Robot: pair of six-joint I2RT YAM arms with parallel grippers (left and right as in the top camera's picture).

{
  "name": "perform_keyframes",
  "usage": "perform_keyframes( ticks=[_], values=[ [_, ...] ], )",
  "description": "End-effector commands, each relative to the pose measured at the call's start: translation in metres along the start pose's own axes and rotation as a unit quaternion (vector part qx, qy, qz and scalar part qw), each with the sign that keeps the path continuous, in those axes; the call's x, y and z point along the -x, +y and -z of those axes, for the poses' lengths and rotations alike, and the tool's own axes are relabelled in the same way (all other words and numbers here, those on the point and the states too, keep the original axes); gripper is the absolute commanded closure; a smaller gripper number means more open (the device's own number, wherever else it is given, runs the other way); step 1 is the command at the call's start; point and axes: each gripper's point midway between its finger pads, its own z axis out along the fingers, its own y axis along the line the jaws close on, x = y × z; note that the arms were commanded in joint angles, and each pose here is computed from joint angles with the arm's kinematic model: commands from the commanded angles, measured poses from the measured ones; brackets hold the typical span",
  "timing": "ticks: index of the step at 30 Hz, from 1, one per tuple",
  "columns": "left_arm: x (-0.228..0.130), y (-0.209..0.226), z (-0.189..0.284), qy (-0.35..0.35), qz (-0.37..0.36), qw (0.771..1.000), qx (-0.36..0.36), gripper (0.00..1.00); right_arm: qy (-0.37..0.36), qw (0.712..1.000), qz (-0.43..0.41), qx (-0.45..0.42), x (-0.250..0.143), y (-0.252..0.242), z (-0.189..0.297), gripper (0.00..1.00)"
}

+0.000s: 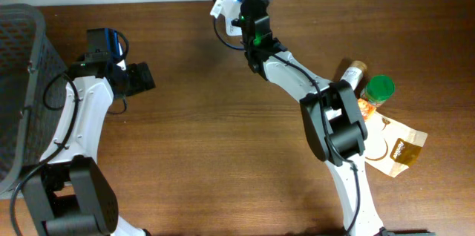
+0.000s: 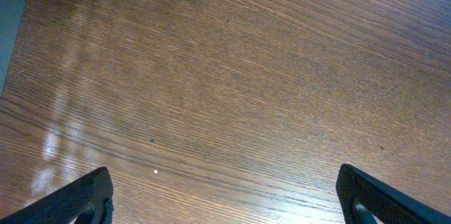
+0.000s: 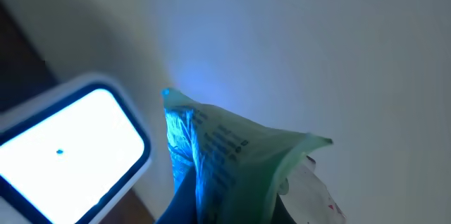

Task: Scan the item barcode
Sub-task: 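Hold the green packet in front of the scanner with the right gripper, then carry the packet right and set it down by the jar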

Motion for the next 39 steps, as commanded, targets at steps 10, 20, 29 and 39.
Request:
perform_keyframes(
  ticks=[10, 20, 29, 39],
  values=[
    [0.003, 0.003, 0.001, -0.005, -0.002, 1.0, 0.006, 0.01, -0.013, 1.0, 0.022, 0.0, 0.006, 0.003, -0.002, 0.96],
    [0.003, 0.003, 0.001, -0.005, -0.002, 1.0, 0.006, 0.01, -0.029, 0.998, -0.049, -0.034, 0.053, -0.062, 0.031, 0.96],
    [0.003, 0.003, 0.001, -0.005, -0.002, 1.0, 0.006, 0.01, 0.131, 0.872, -0.458, 0.108, 0.032, -0.139, 0.18, 0.96],
    [0.003, 0.003, 0.001, -0.005, -0.002, 1.0, 0.006, 0.01, 0.523, 0.629, -0.562, 0.123, -0.145, -0.085, 0.313, 0.96]
  ],
)
